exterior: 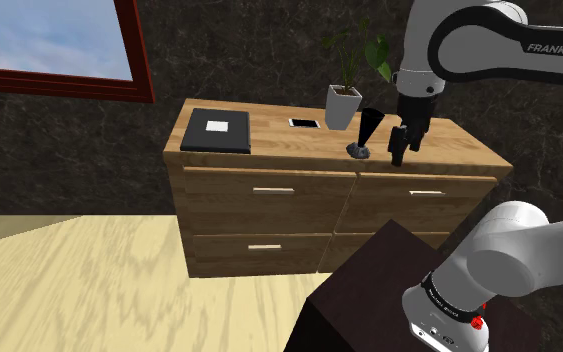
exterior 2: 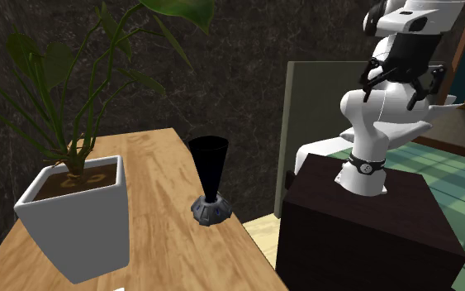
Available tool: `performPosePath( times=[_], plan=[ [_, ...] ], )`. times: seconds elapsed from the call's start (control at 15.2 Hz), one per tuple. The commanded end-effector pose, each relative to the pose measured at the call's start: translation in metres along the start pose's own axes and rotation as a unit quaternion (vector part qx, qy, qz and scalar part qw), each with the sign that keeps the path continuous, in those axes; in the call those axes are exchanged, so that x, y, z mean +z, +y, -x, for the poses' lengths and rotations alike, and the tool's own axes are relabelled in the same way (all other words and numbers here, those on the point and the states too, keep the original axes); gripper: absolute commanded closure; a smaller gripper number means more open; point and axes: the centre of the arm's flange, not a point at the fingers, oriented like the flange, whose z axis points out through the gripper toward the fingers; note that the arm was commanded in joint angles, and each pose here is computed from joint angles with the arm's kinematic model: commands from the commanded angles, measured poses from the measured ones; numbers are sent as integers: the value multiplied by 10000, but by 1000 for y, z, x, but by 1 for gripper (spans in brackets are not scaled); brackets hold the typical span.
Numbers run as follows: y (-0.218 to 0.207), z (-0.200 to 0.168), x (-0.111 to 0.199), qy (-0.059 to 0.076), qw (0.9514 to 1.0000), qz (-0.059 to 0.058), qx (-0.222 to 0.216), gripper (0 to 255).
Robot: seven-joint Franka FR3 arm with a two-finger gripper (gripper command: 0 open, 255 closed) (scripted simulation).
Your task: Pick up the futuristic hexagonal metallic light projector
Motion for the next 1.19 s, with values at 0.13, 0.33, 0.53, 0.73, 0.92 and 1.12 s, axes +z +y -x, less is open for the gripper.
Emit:
performPosePath(
  times=[0.13, 0.33, 0.53, 0.73, 0.92, 1.12],
  plan=[
    [26, -1, 4, 75, 9992, 14, -380, 0],
    [64, -5, 9, 187, 9953, 34, -948, 0],
    [101, -14, 13, 298, 9880, 54, -1514, 0],
    [138, -27, 18, 408, 9774, 75, -2074, 0],
    [172, -45, 22, 517, 9634, 95, -2627, 0],
    [204, -66, 25, 624, 9462, 114, -3172, 0]
  ],
)
